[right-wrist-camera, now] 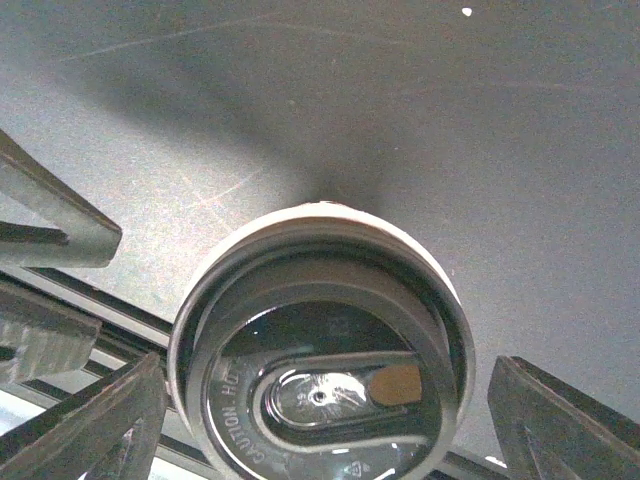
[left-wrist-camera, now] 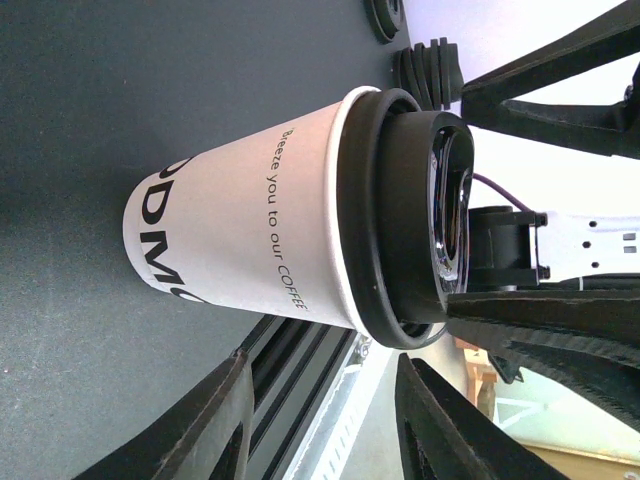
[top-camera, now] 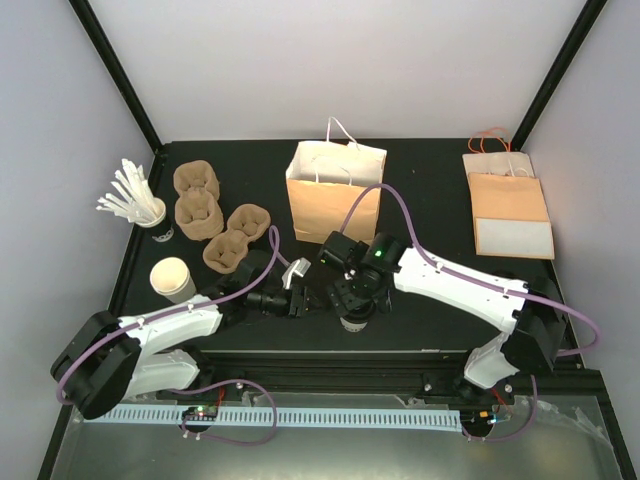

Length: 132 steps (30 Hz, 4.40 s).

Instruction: Pack the takeout coffee

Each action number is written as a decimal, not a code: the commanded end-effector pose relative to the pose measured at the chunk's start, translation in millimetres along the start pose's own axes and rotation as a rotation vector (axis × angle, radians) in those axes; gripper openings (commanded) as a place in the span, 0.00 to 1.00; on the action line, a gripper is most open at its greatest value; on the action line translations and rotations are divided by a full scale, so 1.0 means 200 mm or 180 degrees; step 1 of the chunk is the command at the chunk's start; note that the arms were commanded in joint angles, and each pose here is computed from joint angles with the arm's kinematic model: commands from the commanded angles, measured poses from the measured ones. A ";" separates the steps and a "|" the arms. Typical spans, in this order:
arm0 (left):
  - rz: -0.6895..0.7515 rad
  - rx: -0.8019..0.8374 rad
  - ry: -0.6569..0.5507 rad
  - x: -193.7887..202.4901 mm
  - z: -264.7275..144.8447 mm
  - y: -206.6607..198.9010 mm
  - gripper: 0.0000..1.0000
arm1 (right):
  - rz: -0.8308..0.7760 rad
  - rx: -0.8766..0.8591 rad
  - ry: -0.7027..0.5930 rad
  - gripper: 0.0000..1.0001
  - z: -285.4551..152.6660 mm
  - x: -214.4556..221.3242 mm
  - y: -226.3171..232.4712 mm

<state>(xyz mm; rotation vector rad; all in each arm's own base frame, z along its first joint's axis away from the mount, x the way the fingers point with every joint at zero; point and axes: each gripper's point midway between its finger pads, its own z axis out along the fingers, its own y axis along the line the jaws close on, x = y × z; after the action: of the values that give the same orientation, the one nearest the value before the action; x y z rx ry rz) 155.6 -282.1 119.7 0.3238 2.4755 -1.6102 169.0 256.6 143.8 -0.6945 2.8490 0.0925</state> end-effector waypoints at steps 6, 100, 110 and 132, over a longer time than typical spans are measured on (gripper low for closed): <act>0.0082 0.0118 -0.0021 -0.04 0.02 -0.06 0.42 | 0.0074 0.0048 -0.0049 0.90 -0.06 0.06 -0.06; -0.0061 0.0315 0.0053 -0.10 0.07 -0.06 0.24 | 0.1106 -0.2494 -0.1212 0.33 -0.04 0.11 -0.20; -0.0024 0.0361 0.0025 -0.11 0.06 -0.10 0.30 | 0.1187 -0.2307 -0.1241 0.34 -0.04 0.10 -0.25; -0.0063 0.0265 0.0166 -0.10 0.12 -0.07 0.25 | 0.1249 -0.2350 -0.0984 0.31 0.10 0.14 -0.23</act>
<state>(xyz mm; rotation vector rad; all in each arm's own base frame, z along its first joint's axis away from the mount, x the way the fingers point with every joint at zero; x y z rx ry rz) 168.8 -304.3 117.0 0.2988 2.4960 -1.7317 170.8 201.6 119.3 -0.1454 2.5653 1.1926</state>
